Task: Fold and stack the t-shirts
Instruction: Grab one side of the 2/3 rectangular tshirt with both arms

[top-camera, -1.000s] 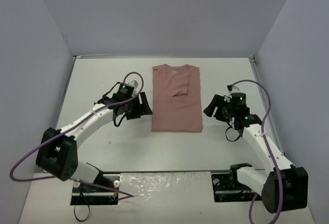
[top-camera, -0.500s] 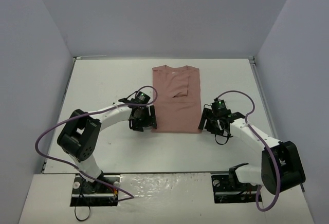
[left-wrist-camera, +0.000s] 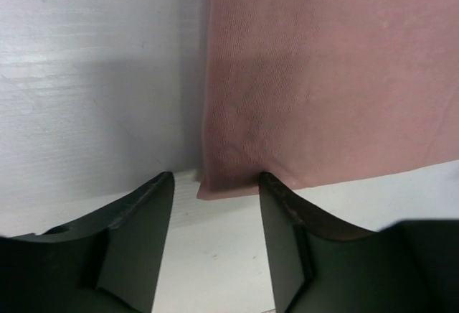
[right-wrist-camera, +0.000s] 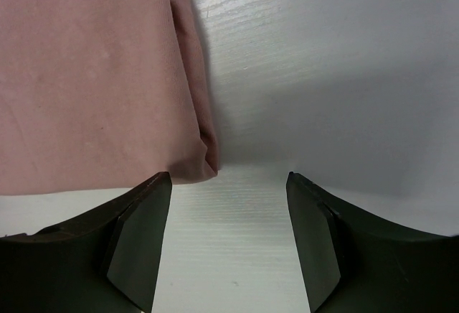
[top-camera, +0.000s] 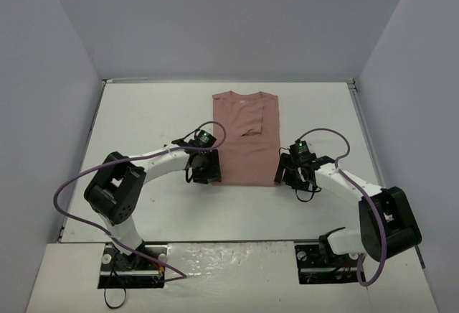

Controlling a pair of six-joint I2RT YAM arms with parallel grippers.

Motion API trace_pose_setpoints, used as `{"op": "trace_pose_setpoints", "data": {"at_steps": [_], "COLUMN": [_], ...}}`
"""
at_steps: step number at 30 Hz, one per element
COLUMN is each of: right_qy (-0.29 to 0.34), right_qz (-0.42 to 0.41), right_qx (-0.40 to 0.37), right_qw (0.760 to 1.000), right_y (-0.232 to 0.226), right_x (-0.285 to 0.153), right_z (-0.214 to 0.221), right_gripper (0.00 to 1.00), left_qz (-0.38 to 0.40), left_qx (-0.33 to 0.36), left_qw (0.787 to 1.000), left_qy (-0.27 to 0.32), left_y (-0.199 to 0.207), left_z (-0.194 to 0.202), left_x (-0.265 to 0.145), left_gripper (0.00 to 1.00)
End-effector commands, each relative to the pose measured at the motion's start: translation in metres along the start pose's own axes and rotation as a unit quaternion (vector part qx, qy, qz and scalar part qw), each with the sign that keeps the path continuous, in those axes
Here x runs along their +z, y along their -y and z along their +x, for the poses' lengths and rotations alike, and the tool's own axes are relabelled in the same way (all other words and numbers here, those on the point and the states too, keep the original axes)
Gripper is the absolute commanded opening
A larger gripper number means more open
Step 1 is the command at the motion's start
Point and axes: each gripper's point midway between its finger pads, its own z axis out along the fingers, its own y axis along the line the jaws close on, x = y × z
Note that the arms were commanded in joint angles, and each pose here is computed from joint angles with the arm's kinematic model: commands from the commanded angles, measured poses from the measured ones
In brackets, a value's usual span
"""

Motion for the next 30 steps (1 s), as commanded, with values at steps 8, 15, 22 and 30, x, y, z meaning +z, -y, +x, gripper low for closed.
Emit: {"op": "trace_pose_setpoints", "data": {"at_steps": [8, 15, 22, 30], "right_qy": [0.024, -0.003, -0.058, -0.035], "right_qz": [0.051, 0.062, 0.061, 0.079], "right_qx": [0.002, -0.015, -0.017, -0.051], "right_qw": [0.998, 0.998, 0.996, 0.995], "right_y": [0.002, 0.002, 0.001, 0.0], "right_x": [0.018, 0.03, 0.038, 0.006], "right_z": [-0.005, 0.013, 0.046, 0.021], "right_gripper": [0.62, 0.49, 0.19, 0.0], "left_qz": [-0.027, -0.028, -0.025, -0.027], "left_qx": [0.002, 0.002, 0.007, 0.044], "left_qw": [0.999, 0.999, 0.999, 0.998], "left_qy": [-0.02, -0.026, -0.028, -0.02], "left_y": [-0.008, -0.011, -0.011, -0.012], "left_z": [0.016, 0.021, 0.022, 0.016], "left_x": [0.017, 0.021, 0.02, -0.008], "left_gripper": [0.13, 0.0, 0.0, 0.0]}}
